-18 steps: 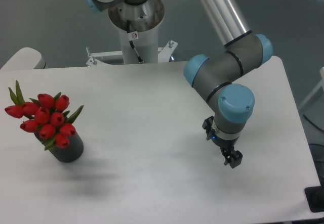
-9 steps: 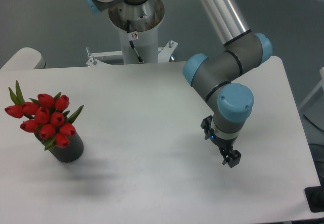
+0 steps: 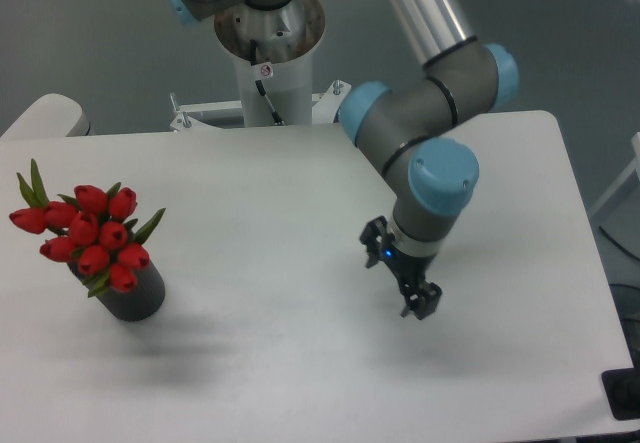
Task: Pick up the flowers from the vase
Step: 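Swing the open gripper toward the red tulips in the grey vase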
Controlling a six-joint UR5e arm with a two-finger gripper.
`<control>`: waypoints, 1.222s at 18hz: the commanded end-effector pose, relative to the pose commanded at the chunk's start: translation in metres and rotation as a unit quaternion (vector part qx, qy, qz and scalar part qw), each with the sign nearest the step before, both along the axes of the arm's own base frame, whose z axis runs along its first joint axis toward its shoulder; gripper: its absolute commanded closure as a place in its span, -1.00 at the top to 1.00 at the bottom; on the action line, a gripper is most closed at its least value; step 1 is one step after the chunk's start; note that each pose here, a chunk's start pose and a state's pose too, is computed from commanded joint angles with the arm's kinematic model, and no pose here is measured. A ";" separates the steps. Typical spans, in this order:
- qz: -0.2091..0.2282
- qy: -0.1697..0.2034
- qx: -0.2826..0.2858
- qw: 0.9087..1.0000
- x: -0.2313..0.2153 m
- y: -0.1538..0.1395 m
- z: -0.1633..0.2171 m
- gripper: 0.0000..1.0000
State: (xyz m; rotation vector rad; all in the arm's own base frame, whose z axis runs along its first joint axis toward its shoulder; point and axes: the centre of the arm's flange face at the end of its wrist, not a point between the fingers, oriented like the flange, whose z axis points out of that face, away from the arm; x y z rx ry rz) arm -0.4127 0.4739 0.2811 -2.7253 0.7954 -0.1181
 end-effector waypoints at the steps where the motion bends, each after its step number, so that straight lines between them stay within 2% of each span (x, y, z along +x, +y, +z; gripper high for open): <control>1: 0.003 -0.013 0.012 1.000 0.010 -0.003 0.001 1.00; 6: 0.039 -0.086 0.067 0.993 0.058 -0.007 0.010 1.00; 10: 0.046 -0.167 0.137 0.975 0.092 -0.001 0.016 1.00; 15: 0.046 -0.234 0.197 0.951 0.126 -0.004 0.018 1.00; 20: 0.023 -0.283 0.238 0.929 0.164 0.009 0.026 1.00; 22: 0.020 -0.289 0.243 0.926 0.169 0.011 0.027 1.00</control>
